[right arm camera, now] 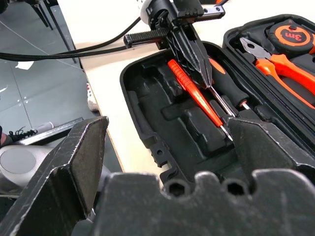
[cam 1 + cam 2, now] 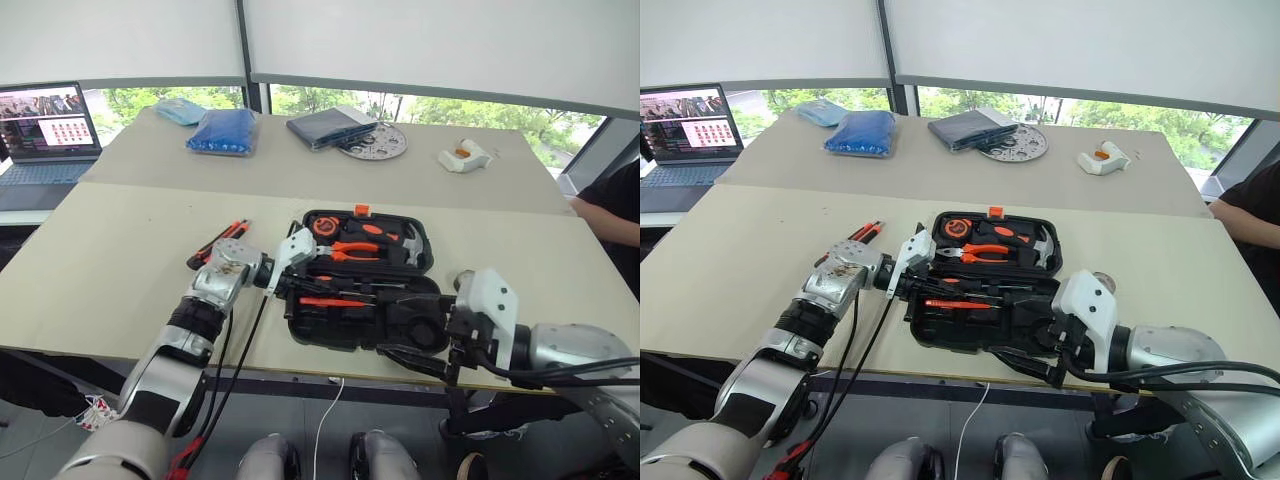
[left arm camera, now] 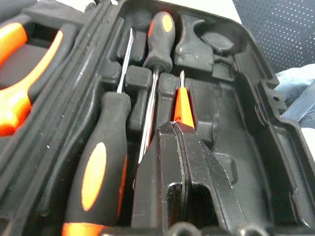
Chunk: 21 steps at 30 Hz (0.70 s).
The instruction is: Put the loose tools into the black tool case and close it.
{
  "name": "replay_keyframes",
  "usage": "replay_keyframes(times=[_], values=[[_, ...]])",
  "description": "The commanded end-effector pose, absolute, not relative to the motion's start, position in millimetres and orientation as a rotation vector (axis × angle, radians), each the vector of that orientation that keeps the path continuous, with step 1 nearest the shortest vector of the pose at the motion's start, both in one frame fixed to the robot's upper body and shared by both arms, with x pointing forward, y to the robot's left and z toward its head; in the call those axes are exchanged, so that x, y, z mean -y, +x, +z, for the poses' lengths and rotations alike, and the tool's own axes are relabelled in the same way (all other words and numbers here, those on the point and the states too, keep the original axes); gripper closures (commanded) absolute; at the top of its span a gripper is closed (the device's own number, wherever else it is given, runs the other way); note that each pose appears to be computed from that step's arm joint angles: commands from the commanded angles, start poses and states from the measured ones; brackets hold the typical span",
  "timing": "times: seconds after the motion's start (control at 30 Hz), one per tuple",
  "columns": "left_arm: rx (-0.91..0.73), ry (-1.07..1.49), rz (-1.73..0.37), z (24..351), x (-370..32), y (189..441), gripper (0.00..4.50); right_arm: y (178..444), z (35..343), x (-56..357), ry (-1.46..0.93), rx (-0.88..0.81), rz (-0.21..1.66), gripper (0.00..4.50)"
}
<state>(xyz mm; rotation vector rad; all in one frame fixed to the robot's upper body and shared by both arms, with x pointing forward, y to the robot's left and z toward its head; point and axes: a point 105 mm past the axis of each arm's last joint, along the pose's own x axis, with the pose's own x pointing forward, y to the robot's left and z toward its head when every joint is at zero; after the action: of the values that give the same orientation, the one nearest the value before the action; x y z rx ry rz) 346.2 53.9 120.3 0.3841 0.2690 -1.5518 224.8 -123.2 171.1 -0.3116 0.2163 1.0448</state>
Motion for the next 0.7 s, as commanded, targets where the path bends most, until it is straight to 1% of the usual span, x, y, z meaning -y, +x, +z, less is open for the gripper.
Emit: replay_keyframes(times=[0.03,0.17,0.27,0.37,0.53,0.7], values=[[-0.298,0.458,-1.553,101,-56,341,4.47,226,177,122,-0.329,-0.179,1.037,0.0],[-0.286,0.468,-1.501,99,-61,349,4.47,227,176,122,-0.326,-0.184,1.033,0.0],[-0.261,0.432,-1.484,110,-60,355,4.47,227,175,122,-0.324,-0.186,1.032,0.0],[-0.258,0.417,-1.497,115,-59,354,4.47,227,175,123,-0.325,-0.186,1.031,0.0],[-0.249,0.274,-1.521,135,-51,354,4.47,228,175,123,-0.329,-0.186,1.029,0.0],[-0.274,0.32,-1.524,126,-49,353,4.47,228,173,123,-0.329,-0.189,1.03,0.0]])
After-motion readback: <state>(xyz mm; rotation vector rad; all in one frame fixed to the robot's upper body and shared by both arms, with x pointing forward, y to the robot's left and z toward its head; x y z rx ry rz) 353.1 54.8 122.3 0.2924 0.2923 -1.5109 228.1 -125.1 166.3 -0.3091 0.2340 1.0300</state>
